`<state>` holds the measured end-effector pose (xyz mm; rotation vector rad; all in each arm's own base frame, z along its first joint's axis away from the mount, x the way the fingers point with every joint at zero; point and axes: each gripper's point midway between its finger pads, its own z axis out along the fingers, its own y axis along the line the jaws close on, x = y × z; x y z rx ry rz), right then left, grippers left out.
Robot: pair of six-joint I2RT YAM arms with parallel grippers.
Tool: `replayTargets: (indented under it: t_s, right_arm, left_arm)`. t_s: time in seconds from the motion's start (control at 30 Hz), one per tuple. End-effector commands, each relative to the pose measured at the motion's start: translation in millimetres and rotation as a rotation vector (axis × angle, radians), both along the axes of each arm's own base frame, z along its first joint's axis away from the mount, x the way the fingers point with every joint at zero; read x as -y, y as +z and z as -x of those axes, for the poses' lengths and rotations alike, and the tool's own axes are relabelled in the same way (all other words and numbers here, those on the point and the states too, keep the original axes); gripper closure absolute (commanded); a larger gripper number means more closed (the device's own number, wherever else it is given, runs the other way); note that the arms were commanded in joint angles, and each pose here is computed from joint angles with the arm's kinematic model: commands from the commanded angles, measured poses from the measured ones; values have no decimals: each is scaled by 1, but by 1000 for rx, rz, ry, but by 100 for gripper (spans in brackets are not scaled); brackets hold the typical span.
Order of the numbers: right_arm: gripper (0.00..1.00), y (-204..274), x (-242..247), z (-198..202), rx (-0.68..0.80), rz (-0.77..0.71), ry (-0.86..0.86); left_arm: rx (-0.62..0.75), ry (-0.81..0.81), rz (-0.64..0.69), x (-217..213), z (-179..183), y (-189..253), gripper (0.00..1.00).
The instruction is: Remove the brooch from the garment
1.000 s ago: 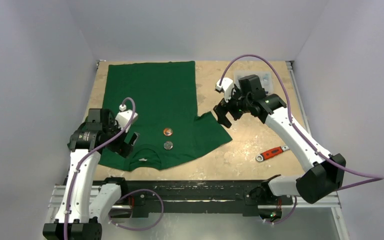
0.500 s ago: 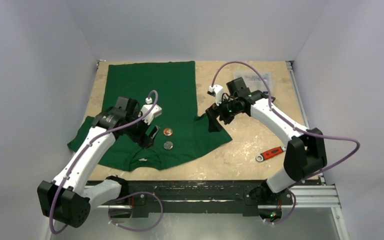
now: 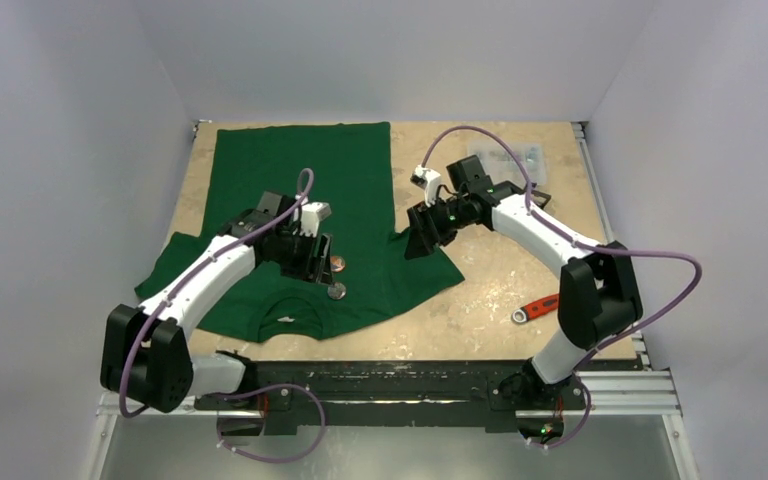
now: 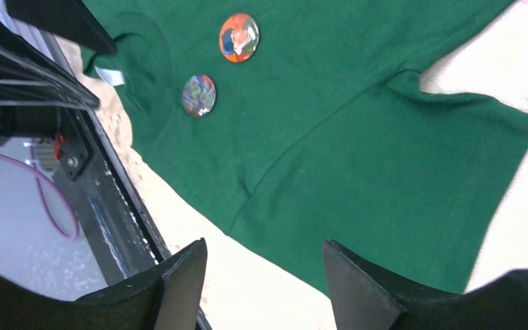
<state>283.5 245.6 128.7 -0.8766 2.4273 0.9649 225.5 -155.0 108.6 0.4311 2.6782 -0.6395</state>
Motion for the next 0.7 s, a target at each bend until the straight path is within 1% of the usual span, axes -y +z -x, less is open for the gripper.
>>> replayTargets:
  t_s: [0.0, 0.1, 0.2, 0.27, 0.4, 0.5, 0.67]
  right_arm:
    - [41, 1, -22, -1, -66, -115, -14]
    - [49, -4, -34, 1, -104, -148, -18]
    - [53, -7, -52, 5, -118, -173, -12]
    - [57, -8, -65, 7, -127, -189, -3]
    - [70, -16, -92, 14, -158, -208, 21]
    - [80, -25, -112, 25, -175, -209, 59]
    - [89, -38, -138, 39, -222, -202, 100]
  left_arm:
    - [-100, 73, 239, 25, -4, 3, 45]
    - [-136, 108, 285, 27, -9, -6, 46]
    - [-182, 131, 321, 28, -9, -17, 48]
    - [-198, 148, 311, 25, -11, -25, 51]
    - [-241, 217, 290, 10, -20, -43, 55]
    - [-259, 227, 284, 7, -21, -50, 57]
    - [-271, 222, 289, 8, -21, -57, 58]
